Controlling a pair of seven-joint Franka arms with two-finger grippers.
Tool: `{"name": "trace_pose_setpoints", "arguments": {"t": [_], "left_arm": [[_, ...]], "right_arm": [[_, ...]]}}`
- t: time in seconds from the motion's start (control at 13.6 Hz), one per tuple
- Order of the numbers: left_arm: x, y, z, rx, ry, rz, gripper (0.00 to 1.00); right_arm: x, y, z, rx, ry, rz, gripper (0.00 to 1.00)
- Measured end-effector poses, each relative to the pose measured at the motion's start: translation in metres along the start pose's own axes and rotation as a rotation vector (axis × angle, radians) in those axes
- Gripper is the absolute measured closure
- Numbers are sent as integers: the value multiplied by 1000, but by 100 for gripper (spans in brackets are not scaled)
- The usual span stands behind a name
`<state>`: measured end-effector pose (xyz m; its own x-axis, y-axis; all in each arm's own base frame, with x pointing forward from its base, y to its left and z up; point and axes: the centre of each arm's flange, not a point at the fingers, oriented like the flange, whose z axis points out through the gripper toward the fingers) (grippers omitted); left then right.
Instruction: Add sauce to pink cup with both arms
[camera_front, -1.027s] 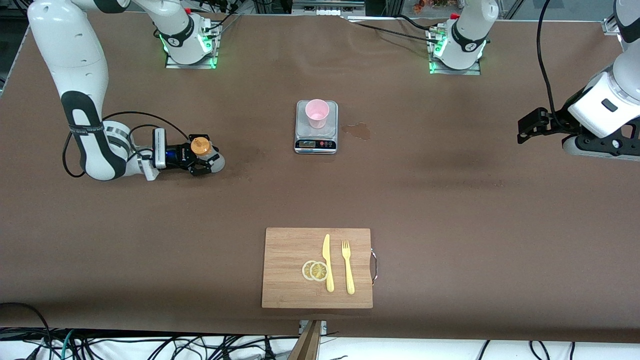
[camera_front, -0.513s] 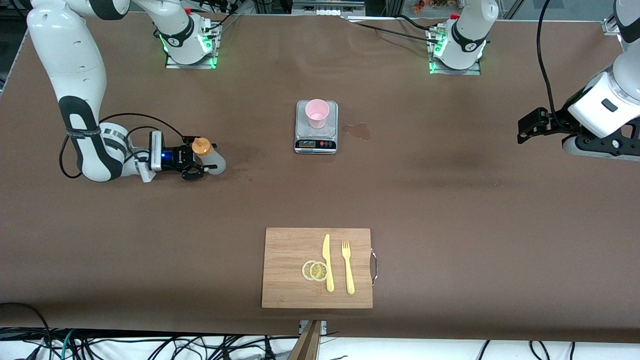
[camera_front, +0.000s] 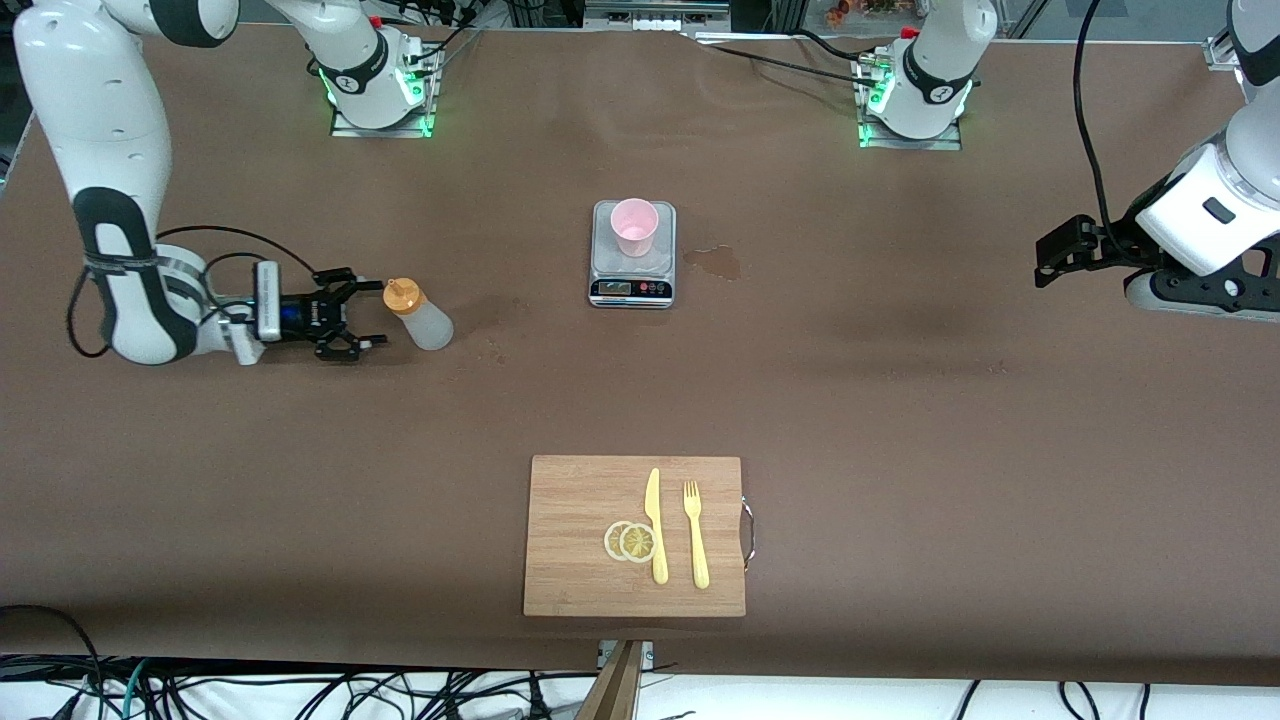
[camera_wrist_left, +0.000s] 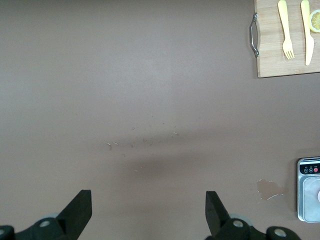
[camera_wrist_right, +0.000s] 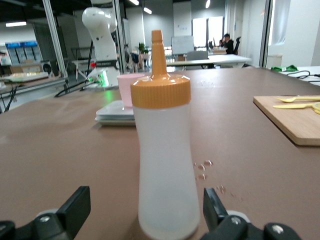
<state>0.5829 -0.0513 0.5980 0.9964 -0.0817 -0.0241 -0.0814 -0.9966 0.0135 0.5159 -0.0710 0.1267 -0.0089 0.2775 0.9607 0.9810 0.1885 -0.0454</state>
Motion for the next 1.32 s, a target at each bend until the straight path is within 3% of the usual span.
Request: {"name": "trace_pose_setpoints", "arguments": {"t": [0.15, 0.37, 0.59, 0.81, 0.95, 1.1, 1.32], "left_arm": [[0, 0, 0, 0, 0, 0, 0], [0, 0, 0, 0, 0, 0, 0], [0, 0, 0, 0, 0, 0, 0], [0, 0, 0, 0, 0, 0, 0], [0, 0, 0, 0, 0, 0, 0], [0, 0, 0, 0, 0, 0, 0], [0, 0, 0, 0, 0, 0, 0]], "right_arm": [[29, 4, -36, 11, -89, -33, 0], [100, 9, -84, 22, -295, -12, 0], [183, 4, -118, -39, -518, 153, 0], [246, 1, -116, -117, -671, 328, 0], [280, 2, -110, -199, -759, 459, 0], [320, 1, -100, -316, -865, 614, 0], [379, -8, -82, -539, -989, 825, 0]]}}
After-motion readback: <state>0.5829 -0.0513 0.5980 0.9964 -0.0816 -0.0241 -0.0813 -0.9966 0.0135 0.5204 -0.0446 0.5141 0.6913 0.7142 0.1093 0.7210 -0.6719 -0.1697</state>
